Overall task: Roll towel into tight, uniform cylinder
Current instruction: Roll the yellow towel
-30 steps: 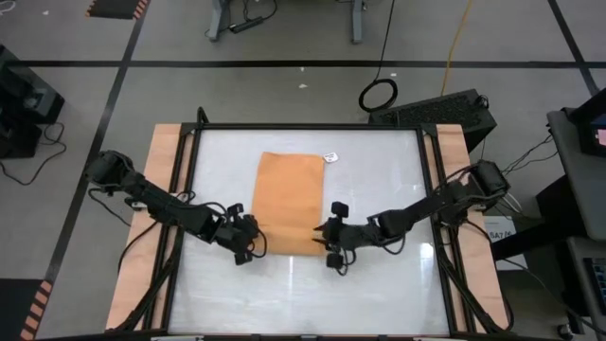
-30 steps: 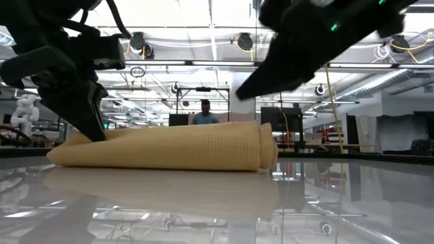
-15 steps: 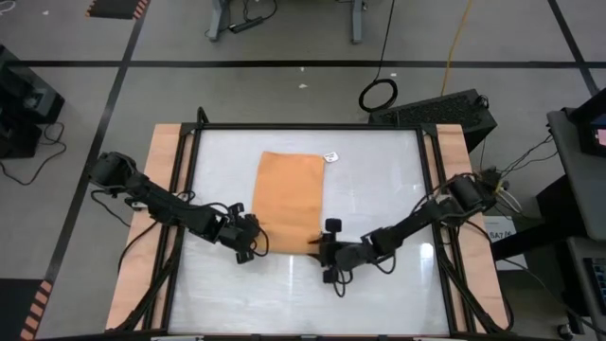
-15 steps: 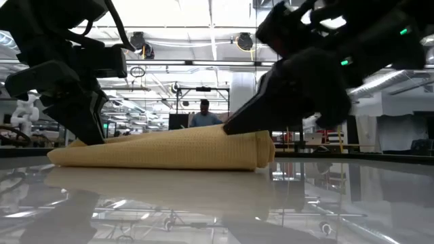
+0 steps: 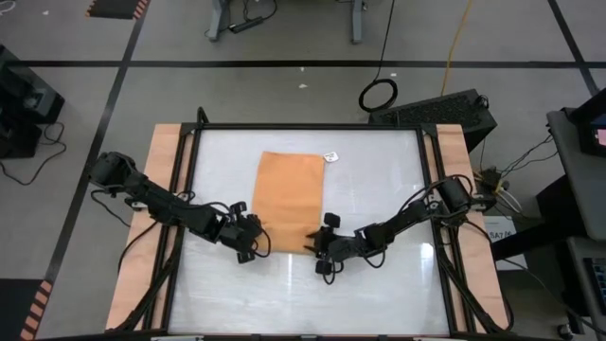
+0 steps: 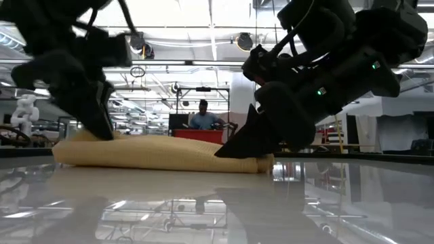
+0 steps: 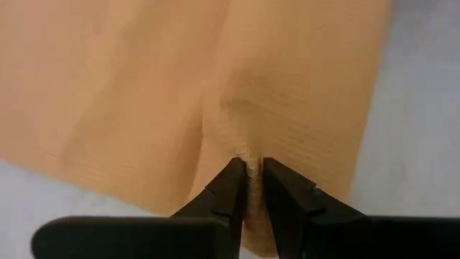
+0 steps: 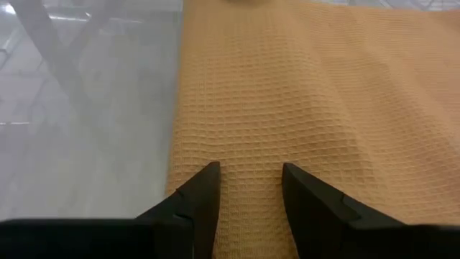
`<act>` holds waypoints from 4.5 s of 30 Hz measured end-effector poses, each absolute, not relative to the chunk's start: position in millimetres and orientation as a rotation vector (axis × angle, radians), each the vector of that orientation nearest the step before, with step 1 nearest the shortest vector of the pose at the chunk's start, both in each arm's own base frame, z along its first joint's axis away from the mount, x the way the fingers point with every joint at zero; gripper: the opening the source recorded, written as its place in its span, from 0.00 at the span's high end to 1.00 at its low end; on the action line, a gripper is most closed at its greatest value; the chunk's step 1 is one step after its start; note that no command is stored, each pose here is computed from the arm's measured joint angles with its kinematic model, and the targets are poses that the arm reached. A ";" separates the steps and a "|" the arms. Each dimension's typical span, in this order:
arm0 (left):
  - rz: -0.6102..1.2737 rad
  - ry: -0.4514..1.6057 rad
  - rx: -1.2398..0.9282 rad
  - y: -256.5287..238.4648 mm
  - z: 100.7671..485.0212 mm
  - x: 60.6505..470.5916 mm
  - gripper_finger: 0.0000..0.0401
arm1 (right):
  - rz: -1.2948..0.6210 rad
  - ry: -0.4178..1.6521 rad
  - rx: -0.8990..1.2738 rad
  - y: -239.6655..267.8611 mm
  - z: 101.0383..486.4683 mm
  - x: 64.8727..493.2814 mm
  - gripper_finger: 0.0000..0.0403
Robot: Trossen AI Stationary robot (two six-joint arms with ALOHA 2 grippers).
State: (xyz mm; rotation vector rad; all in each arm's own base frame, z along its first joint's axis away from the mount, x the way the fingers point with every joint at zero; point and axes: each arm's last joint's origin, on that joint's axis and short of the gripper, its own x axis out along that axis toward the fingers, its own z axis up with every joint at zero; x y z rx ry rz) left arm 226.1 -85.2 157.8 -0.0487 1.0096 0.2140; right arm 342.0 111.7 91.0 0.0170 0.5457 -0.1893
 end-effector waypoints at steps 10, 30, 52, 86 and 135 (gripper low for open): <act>0.274 1.009 0.152 -91.6 205.5 207.9 0.85 | -0.167 0.552 0.030 111.8 90.8 342.2 0.65; -0.011 0.931 0.439 -167.5 148.1 180.0 0.65 | -0.156 0.548 0.009 111.5 91.0 342.8 0.65; 0.151 1.015 0.692 -157.0 109.0 190.0 0.68 | -0.130 0.544 0.013 111.6 92.9 343.3 0.65; 0.200 1.031 0.642 -145.4 108.7 200.5 0.92 | -0.062 0.611 -0.689 166.2 104.7 305.1 0.49; -0.112 0.908 0.109 -150.8 200.0 205.1 0.92 | 0.268 0.671 0.008 120.5 173.1 306.3 0.99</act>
